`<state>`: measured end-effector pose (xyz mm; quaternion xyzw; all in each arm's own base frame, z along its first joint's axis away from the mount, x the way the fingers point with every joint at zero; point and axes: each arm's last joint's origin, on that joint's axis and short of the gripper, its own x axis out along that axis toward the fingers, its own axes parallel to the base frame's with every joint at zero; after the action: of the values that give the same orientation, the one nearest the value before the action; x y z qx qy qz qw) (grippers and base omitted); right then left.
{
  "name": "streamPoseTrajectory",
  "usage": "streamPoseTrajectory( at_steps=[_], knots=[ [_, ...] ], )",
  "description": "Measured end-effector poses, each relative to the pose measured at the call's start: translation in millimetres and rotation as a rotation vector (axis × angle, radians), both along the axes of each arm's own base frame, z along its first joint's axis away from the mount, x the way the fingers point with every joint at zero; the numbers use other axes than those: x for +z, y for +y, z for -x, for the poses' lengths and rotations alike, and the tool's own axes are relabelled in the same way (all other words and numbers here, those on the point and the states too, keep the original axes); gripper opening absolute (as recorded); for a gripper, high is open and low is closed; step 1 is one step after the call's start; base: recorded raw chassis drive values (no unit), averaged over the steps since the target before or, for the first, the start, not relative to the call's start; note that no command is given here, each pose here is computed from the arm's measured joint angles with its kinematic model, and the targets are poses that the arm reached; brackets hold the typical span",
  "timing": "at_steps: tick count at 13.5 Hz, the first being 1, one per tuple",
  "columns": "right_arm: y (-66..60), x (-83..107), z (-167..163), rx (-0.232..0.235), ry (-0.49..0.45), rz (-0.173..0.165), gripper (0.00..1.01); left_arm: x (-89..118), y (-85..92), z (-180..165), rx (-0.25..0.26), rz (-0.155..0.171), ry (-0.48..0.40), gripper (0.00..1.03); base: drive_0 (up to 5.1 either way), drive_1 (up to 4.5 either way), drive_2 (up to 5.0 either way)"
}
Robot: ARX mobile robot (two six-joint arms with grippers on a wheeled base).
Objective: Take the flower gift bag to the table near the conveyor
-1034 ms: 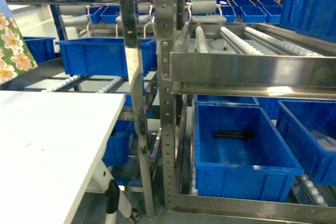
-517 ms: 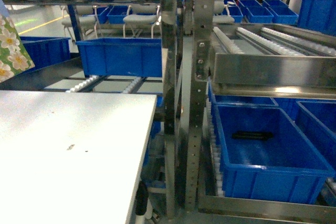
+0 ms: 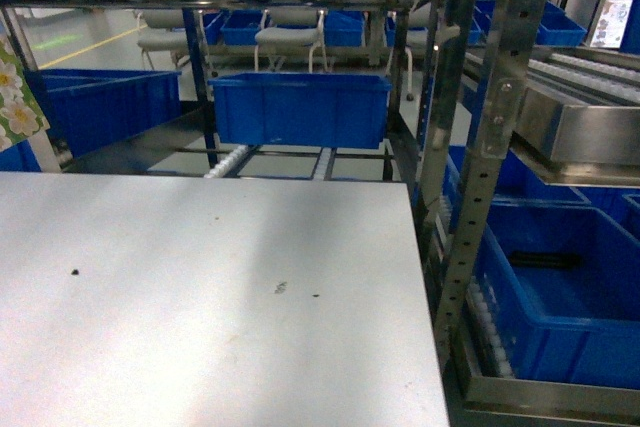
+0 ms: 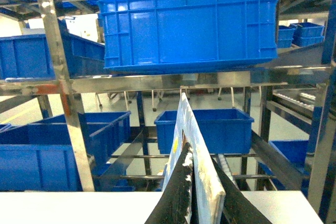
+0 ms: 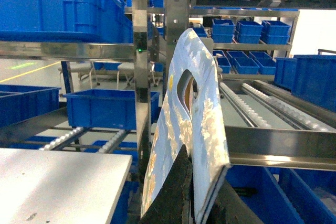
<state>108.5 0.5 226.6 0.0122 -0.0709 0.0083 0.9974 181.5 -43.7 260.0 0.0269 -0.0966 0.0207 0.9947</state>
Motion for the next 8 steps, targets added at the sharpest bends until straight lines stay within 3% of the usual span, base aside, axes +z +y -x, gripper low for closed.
streamPoseTrajectory(
  at_steps=[8],
  knots=[
    [0.0,0.0,0.1,0.000,0.000,0.000,0.02,-0.1,-0.1,-0.1,-0.001,0.000,0.000,0.02,-5.0,2.36,2.4]
  ],
)
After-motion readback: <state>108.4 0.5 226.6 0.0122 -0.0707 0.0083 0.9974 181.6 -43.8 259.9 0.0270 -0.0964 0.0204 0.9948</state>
